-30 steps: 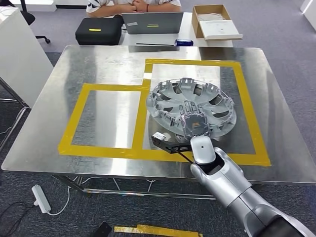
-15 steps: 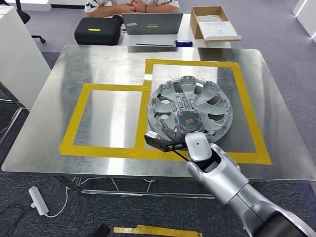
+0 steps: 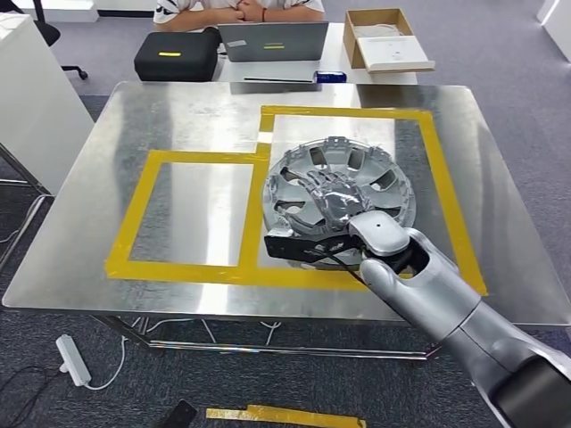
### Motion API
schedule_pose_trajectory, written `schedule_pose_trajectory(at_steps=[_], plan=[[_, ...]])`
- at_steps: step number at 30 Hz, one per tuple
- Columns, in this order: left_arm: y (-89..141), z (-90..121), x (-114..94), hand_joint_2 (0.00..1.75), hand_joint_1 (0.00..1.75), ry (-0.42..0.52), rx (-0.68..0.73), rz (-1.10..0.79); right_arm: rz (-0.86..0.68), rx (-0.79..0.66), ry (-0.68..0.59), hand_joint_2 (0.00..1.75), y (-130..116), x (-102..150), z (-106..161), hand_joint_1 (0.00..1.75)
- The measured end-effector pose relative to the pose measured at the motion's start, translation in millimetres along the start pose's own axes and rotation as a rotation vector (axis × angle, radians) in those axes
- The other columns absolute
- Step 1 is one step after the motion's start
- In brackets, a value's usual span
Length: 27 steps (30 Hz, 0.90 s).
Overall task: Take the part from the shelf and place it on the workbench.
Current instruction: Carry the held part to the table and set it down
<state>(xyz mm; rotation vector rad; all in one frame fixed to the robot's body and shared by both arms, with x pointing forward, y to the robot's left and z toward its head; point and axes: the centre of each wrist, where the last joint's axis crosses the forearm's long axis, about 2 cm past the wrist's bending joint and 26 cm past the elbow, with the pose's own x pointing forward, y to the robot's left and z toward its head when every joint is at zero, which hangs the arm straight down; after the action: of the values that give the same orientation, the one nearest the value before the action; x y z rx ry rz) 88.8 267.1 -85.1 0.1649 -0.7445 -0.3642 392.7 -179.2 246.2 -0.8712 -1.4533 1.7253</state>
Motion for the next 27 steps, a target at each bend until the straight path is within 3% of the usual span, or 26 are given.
schedule_pose_trajectory(at_steps=[7, 16, 19, 27], plan=[[-4, 10, -15, 0.00, 0.00, 0.042, 0.019, 0.020, -0.290, -0.404, -0.007, 0.00, 7, 2, 31, 0.00], [-15, 20, -23, 0.00, 0.00, 0.068, 0.069, 0.046, -0.810, -1.046, -0.068, 0.00, 13, 6, 104, 0.00], [-17, 21, -22, 0.00, 0.00, 0.068, 0.098, 0.054, -0.841, -1.206, -0.059, 0.00, 11, 3, 129, 0.00], [-21, 22, -15, 0.00, 0.00, 0.071, 0.137, 0.098, -0.759, -1.360, -0.009, 0.00, 17, 11, 174, 0.00]])
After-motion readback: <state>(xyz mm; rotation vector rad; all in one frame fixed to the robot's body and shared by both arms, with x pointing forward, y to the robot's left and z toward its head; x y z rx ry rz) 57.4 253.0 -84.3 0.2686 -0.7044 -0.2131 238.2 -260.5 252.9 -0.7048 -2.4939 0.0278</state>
